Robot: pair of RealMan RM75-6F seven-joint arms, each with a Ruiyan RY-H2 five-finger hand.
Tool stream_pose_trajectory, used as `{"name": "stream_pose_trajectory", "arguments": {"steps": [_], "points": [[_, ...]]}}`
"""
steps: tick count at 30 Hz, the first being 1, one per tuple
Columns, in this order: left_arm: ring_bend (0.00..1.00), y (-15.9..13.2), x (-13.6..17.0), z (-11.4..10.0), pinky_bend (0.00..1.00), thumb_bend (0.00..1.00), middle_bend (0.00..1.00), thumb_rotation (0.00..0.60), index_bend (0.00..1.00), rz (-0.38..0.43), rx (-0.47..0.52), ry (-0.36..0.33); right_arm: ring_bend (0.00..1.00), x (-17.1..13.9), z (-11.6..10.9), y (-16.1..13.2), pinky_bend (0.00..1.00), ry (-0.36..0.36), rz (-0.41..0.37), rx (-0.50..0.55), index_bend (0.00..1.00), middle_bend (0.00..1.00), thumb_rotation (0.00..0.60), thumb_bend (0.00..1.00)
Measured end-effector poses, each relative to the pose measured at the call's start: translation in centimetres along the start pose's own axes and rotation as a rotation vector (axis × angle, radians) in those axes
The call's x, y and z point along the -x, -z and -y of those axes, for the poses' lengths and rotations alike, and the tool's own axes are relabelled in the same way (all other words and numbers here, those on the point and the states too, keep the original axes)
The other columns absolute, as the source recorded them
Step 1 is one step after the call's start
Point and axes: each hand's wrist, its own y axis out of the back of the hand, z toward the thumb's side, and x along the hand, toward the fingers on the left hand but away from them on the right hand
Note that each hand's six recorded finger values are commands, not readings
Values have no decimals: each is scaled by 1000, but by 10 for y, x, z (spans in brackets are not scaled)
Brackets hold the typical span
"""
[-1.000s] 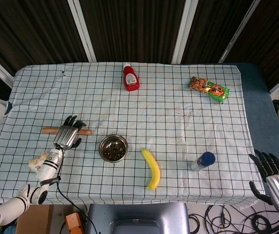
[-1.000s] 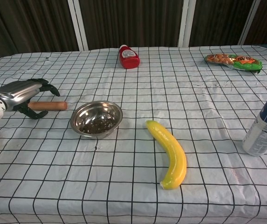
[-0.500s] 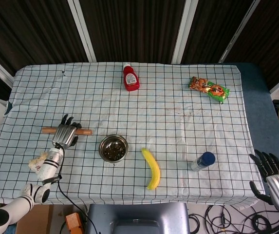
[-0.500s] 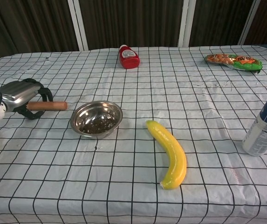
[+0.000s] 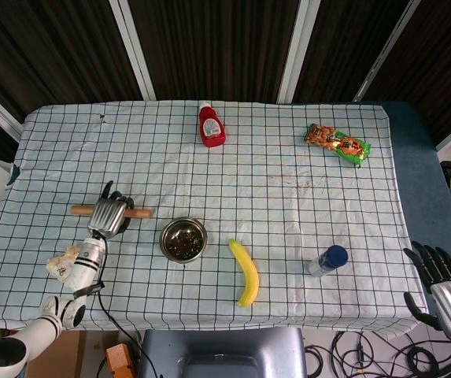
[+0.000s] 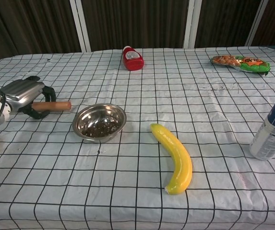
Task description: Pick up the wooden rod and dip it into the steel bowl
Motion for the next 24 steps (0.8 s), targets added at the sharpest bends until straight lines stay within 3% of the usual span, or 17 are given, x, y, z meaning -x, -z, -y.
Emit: {"name": "stream_pose_trajectory", "arguments": {"steps": [5, 8, 10, 13, 17, 19, 24], "points": [[290, -7, 2, -28, 52, 498, 612, 600, 715, 18, 192, -144, 0, 0, 0, 0, 0, -1, -1, 0, 0, 0, 600, 368], [314, -14, 7, -50, 222, 516, 611, 600, 715, 38, 376, -247, 0, 0, 1, -1, 0, -3, -5, 0, 0, 0, 600, 368], [319, -21, 11, -58, 343, 548, 604, 600, 713, 56, 538, -279, 0, 0, 1, -2, 0, -5, -9, 0, 0, 0, 600, 368], [319, -34, 17, -62, 419, 573, 593, 600, 706, 83, 774, -261, 0, -1, 2, -4, 0, -8, -18, 0, 0, 0, 600, 367], [317, -45, 25, -66, 403, 576, 590, 600, 705, 95, 1032, -209, 0, -2, 1, -4, 0, -5, -19, 6, 0, 0, 600, 368], [316, -46, 27, -65, 403, 576, 589, 600, 704, 90, 1114, -190, 0, -2, 0, -4, 0, -5, -19, 7, 0, 0, 600, 367], [314, -29, 27, -55, 402, 579, 585, 600, 704, 39, 1162, -176, 0, -2, 1, -3, 0, -7, -19, 6, 0, 0, 600, 367]]}}
